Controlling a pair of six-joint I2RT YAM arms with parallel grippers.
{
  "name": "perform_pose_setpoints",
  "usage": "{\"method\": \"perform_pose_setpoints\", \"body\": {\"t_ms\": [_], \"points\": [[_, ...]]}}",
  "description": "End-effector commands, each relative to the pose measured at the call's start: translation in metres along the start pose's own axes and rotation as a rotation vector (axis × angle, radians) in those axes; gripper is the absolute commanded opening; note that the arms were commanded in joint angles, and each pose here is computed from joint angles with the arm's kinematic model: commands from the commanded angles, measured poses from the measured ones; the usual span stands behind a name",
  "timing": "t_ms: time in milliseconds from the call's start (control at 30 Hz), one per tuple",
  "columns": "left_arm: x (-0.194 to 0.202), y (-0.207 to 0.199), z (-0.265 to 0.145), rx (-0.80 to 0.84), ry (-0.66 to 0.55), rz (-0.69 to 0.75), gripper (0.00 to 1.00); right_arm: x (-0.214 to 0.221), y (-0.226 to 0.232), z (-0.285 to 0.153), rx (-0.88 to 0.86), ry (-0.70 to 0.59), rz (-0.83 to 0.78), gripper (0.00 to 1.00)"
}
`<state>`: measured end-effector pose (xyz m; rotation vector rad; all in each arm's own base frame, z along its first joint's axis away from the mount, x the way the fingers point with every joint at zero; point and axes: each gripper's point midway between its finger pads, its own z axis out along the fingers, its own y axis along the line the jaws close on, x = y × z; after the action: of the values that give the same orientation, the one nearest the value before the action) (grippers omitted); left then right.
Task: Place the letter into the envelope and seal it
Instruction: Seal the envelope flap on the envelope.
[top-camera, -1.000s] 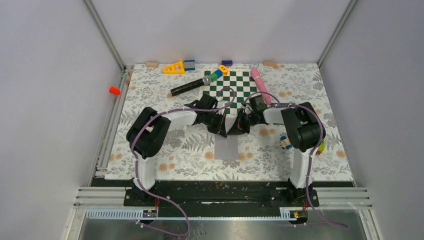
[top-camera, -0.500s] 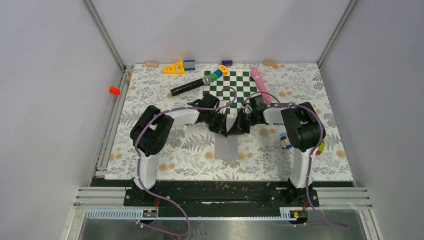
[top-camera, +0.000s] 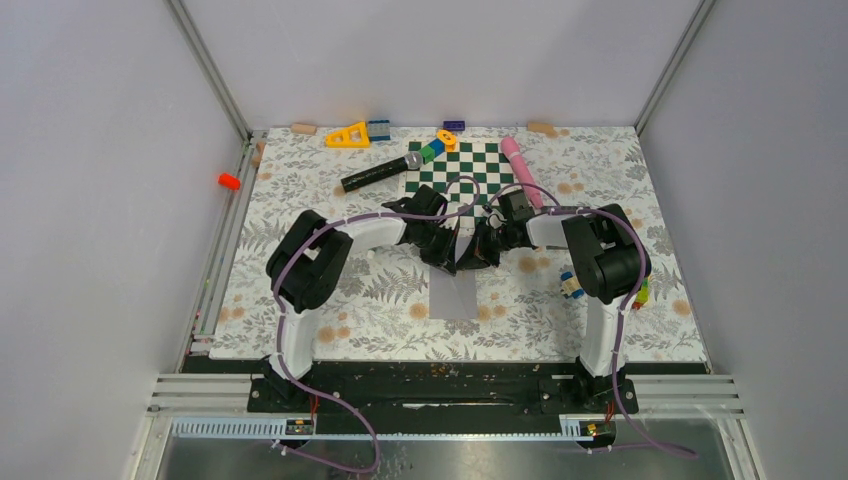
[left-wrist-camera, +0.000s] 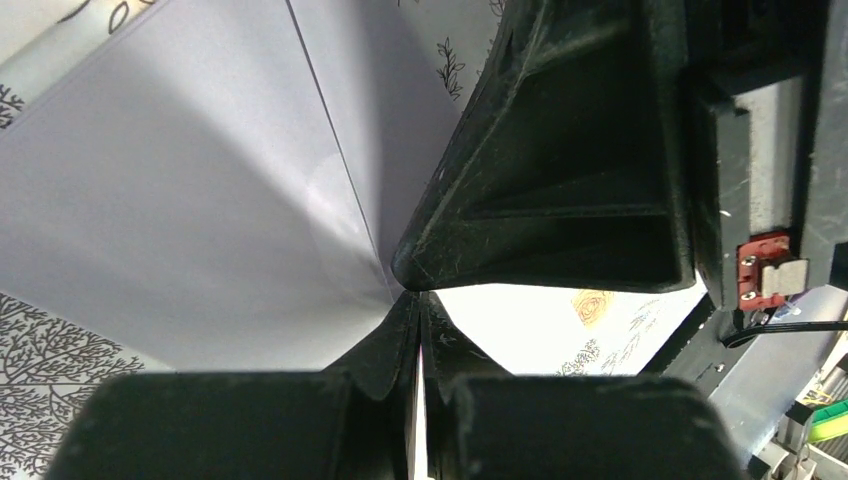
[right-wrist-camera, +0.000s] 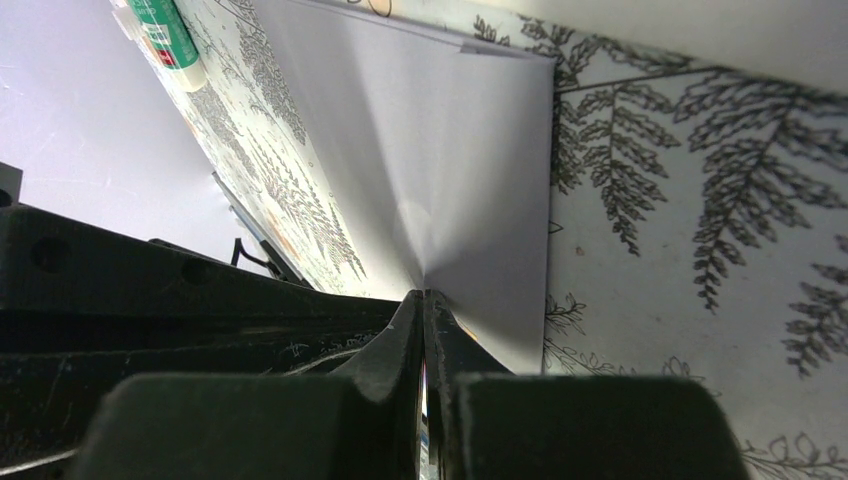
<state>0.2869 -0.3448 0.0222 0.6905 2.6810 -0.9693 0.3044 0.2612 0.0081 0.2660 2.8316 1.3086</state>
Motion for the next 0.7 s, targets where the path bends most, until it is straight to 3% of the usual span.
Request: {"method": "perform_pose_setpoints", "body": {"t_ms": [0,667], "points": [[0.005,0.015,0.009,-0.097,0.025,0.033,0.00,-0.004,-0.021,0.001,0.110,-0.028,0.004,0.00],[0.015,0.012,0.010,-0.116,0.056,0.051,0.00,-0.038,-0.012,-0.021,0.150,-0.171,0.041,0.00]]}}
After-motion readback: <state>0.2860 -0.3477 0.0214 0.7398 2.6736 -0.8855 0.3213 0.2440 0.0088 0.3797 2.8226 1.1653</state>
